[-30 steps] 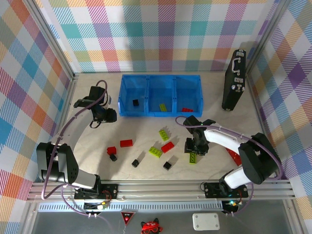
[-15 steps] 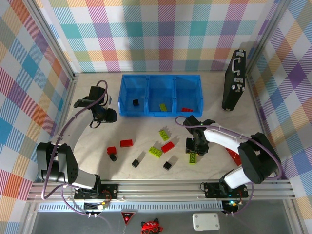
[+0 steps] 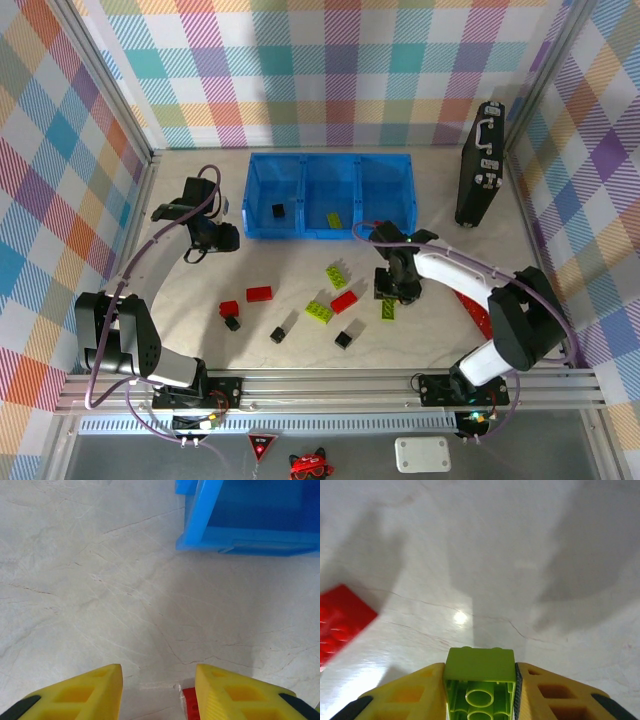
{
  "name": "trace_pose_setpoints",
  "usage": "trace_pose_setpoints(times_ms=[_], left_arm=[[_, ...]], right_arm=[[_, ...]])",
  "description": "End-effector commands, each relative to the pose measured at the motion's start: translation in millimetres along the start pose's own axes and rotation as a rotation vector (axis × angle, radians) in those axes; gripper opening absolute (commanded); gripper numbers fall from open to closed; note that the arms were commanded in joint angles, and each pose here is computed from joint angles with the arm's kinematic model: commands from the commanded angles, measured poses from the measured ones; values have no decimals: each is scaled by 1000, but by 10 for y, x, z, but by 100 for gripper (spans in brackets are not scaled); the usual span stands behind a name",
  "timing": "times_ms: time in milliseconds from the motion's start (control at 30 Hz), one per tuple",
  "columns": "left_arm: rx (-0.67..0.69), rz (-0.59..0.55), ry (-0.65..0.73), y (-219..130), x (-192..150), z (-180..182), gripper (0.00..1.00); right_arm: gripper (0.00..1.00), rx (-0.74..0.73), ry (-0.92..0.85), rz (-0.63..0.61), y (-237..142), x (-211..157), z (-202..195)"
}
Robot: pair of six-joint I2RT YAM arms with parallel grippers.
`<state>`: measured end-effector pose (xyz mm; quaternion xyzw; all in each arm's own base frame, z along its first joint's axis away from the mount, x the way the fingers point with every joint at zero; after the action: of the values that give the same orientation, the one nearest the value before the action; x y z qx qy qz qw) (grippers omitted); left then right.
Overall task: Sort the legos into containers by color
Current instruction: Pick up the lego from the bottom-center of the table, then place the lego in the container.
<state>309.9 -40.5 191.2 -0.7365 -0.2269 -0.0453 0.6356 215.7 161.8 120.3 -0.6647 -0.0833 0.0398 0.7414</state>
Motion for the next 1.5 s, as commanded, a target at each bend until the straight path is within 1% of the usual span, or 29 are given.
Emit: trace_pose_setpoints(times_ms=[0,267,500,733,933,1100,1300,1467], left_arm=[[2,-8,1,-28,-26,45,43],[-2,-13,0,-43,-22,44,43],[-10,-14,-3,-44,-19,37,43],[-3,-15,-1,-38,-21,47,43],[-2,-12,-3,-25,-22,48,43],[-1,-6,-1,-2,-26,47,43],[-8,3,-3,22,-22,36,43],[-6,1,-3,24,-15,36,43]], right_arm=[[36,-13,-56,-7,-108,138,89],[36,22,-141,-90,-357,762,441],[36,18,-198,-181,-540,1353,703],[37,12,-224,-246,-575,1862,887],[37,17,-228,-276,-511,2284,916],[37,50,-217,-297,-406,2531,908],[37,151,-193,-300,-186,2672,995],[37,181,-181,-281,28,2720,1037]])
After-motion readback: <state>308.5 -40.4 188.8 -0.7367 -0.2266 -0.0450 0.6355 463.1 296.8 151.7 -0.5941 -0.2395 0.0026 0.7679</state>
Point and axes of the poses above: each hand's point on the last joint's axis, 136 mm out from that joint toward the fingers, its own y axis out along the fingers, its own z axis along the line the jaws close on, x = y × z, the point moved 6 cm from there along -y, back along the fingers, and after that the axes turned 13 degrees about -y, right-handed, at the moved point
